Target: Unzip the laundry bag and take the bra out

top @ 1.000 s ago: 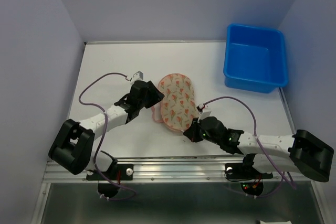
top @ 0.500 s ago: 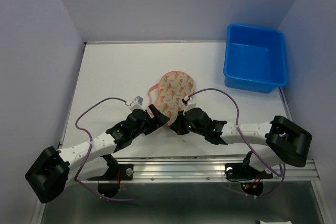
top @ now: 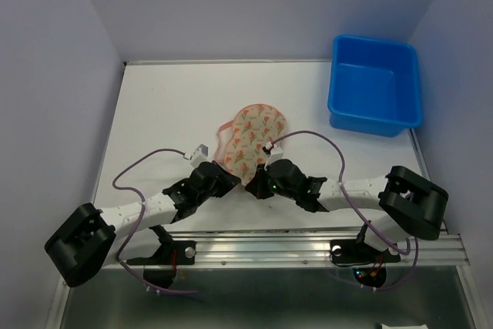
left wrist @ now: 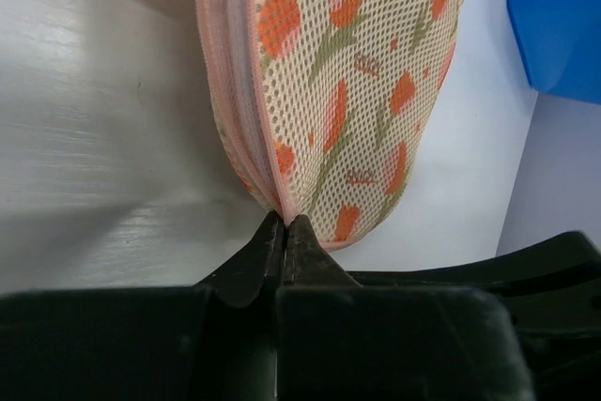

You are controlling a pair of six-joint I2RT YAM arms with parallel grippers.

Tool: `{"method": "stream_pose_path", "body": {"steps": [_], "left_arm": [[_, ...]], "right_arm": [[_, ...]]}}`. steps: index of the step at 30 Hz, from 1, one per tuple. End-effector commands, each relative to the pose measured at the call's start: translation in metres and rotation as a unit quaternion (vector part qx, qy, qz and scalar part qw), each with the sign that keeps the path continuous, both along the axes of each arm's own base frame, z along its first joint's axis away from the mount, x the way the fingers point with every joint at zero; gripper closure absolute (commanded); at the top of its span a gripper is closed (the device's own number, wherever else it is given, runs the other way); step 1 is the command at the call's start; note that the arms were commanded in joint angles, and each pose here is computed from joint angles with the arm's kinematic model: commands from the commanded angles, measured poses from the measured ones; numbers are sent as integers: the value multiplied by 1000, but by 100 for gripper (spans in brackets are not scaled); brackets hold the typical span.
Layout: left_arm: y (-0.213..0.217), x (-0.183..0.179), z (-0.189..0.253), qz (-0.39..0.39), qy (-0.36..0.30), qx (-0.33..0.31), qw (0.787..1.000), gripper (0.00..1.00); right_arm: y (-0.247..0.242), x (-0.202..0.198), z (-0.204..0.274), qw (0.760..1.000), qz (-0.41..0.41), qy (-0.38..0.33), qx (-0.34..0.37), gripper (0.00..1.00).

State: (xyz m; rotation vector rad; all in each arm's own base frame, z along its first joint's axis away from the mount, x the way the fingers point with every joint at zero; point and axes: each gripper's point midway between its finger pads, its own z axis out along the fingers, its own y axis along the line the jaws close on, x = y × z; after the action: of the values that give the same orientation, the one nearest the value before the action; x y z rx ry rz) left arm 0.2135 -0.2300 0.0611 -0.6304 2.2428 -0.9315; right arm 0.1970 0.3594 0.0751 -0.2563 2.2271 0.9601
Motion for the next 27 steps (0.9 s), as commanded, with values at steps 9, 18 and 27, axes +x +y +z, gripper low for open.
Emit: {"method": "stream_pose_path", "body": {"steps": [9, 18, 27], "left_arm": [[28, 38, 24, 41, -50, 22, 998, 100], [65, 59, 19, 51, -43, 86, 994, 100], [70, 27, 3, 57, -29, 28, 998, 100]], "right_arm": [[-62, -22, 2, 999, -43, -17, 13, 99], [-110, -26, 5, 995, -95, -38, -6, 99], [-111, -19, 0, 993, -103, -39, -44, 72]]}}
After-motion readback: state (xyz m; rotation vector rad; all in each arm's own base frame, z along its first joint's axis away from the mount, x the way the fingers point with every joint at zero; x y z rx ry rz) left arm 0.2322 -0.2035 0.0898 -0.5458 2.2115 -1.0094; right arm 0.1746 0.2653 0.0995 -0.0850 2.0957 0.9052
